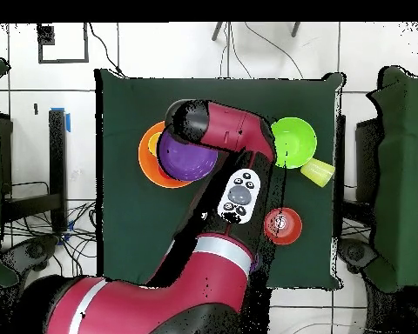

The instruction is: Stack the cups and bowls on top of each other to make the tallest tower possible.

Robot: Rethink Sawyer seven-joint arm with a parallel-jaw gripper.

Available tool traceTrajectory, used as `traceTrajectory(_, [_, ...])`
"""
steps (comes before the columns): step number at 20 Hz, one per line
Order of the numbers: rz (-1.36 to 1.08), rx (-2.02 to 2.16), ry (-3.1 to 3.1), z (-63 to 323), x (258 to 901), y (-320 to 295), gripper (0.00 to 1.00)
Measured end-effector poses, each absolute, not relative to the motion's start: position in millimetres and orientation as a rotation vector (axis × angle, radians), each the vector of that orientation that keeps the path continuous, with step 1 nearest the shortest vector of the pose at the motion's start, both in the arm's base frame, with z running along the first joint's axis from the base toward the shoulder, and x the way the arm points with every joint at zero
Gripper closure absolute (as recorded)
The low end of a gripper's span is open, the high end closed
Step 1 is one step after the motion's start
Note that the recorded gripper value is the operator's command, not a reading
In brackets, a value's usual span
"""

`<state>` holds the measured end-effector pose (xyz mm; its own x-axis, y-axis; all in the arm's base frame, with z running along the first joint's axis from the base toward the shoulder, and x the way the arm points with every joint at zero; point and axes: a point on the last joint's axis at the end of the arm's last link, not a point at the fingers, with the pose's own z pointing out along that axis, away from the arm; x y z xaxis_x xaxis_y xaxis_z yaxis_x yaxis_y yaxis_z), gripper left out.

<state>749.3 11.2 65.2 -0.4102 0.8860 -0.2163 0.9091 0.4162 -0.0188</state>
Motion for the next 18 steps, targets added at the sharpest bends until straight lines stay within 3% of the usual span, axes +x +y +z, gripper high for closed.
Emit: traceTrajectory(18, [-0.191,1.622,2.487,58.4,741.4,16.4,0.0])
